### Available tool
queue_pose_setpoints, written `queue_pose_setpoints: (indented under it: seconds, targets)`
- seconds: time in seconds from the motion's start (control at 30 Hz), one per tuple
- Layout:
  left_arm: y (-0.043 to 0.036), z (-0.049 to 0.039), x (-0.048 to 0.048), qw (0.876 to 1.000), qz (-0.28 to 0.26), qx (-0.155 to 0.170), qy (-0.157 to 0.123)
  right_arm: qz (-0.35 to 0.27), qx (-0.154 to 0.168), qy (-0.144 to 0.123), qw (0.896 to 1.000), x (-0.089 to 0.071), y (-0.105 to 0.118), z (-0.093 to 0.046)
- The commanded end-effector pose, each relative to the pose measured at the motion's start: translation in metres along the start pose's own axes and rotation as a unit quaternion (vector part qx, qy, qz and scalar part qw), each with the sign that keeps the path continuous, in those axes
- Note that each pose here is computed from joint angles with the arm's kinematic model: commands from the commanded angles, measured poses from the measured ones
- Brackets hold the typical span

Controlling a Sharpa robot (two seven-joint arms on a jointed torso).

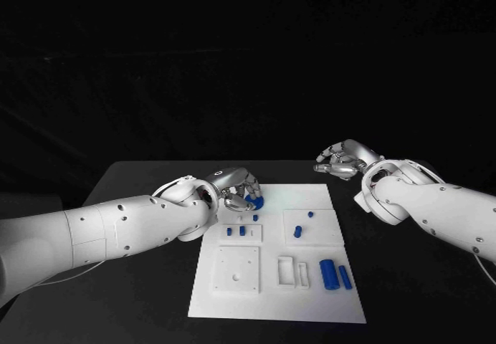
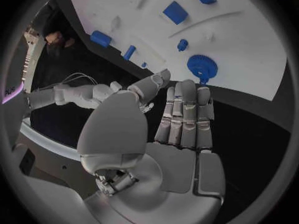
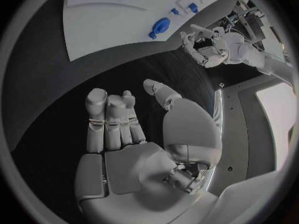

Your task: Assemble the parts on the task board

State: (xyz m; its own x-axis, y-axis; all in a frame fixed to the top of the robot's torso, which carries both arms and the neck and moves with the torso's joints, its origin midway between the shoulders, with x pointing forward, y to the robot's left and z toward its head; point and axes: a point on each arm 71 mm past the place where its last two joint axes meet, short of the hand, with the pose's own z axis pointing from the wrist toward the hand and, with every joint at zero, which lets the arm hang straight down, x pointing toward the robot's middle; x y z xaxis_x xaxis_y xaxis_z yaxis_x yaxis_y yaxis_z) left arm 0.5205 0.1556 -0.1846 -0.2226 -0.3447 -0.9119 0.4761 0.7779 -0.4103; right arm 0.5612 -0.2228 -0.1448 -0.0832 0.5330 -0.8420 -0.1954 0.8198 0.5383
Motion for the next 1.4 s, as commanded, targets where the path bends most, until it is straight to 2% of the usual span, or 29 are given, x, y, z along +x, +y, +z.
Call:
queue_pose_setpoints:
  seconds: [0.03,0.13,0.37,0.7,1.03,1.23,1.4]
  targets:
    - [-0.0111,0.0043,0.0075,0.996,0.062,0.051,0.036,-0.001,-0.007,0.007,1.000,0.002,0.001,0.000]
    - [-0.0122,0.0074,0.0098,0.996,0.063,0.048,0.045,-0.001,-0.007,0.007,1.000,0.002,0.002,0.000]
    - [-0.0084,0.0138,0.0142,0.993,0.082,0.034,0.071,0.000,-0.009,0.008,1.000,0.002,0.003,0.000]
    - [-0.0087,0.0163,0.0220,0.990,0.088,0.028,0.105,0.000,-0.009,0.008,1.000,0.002,0.003,-0.001]
    - [-0.0016,0.0177,0.0224,0.991,0.093,0.017,0.094,0.001,-0.011,0.009,1.000,0.002,0.004,-0.002]
    - [-0.0009,0.0188,0.0294,0.991,0.091,0.017,0.099,0.001,-0.011,0.010,1.000,0.002,0.004,-0.002]
    - [0.0020,0.0217,0.0313,0.990,0.093,0.009,0.103,0.001,-0.012,0.010,1.000,0.003,0.005,-0.003]
